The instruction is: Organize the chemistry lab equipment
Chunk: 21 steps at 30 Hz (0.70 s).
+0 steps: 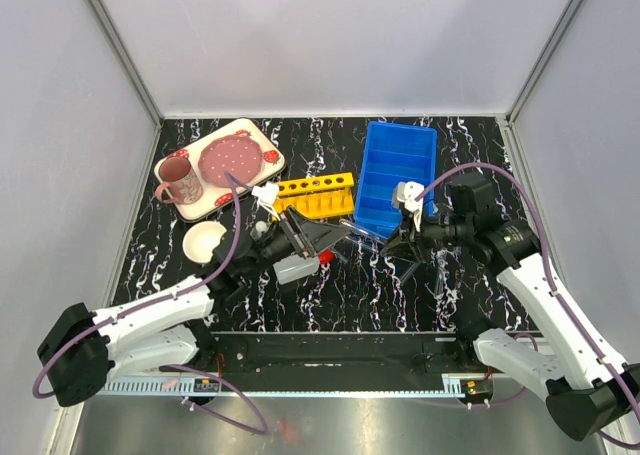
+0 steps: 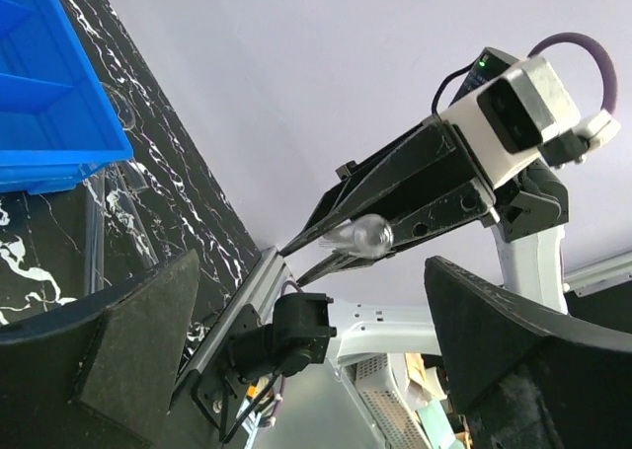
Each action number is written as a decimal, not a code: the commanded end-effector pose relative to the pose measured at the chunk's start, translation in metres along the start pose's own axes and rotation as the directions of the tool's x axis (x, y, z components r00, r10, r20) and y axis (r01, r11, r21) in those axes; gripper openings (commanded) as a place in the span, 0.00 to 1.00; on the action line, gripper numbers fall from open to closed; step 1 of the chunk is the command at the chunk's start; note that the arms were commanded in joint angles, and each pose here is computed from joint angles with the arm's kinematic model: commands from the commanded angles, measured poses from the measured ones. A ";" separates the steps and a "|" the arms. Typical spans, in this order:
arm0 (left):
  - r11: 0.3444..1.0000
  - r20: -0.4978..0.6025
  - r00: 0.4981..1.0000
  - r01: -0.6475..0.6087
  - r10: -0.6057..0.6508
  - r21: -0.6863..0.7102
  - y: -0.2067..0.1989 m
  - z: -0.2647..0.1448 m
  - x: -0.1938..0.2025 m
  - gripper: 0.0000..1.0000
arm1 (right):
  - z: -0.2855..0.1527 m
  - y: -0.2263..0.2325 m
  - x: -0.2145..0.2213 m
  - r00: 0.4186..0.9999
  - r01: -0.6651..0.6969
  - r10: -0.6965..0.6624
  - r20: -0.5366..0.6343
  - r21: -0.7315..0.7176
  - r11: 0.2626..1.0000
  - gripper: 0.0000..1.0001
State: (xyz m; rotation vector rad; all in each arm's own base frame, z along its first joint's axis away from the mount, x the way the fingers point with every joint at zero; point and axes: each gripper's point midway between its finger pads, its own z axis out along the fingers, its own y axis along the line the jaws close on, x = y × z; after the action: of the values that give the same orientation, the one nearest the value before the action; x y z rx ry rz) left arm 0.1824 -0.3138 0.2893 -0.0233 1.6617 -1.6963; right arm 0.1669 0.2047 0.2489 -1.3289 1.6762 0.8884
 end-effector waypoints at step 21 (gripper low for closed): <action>0.993 0.131 0.988 -0.069 0.082 -0.097 -0.029 0.038 -0.020 0.57 | 0.018 0.003 -0.007 0.956 -0.261 0.267 0.125 -0.063 0.963 0.17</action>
State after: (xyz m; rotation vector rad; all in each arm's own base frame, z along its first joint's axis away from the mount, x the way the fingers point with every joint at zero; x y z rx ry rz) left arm 0.1973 -0.3379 0.3099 -0.1385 1.6457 -1.5682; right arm 0.1686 0.2221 0.2371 -1.0513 1.8325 1.1426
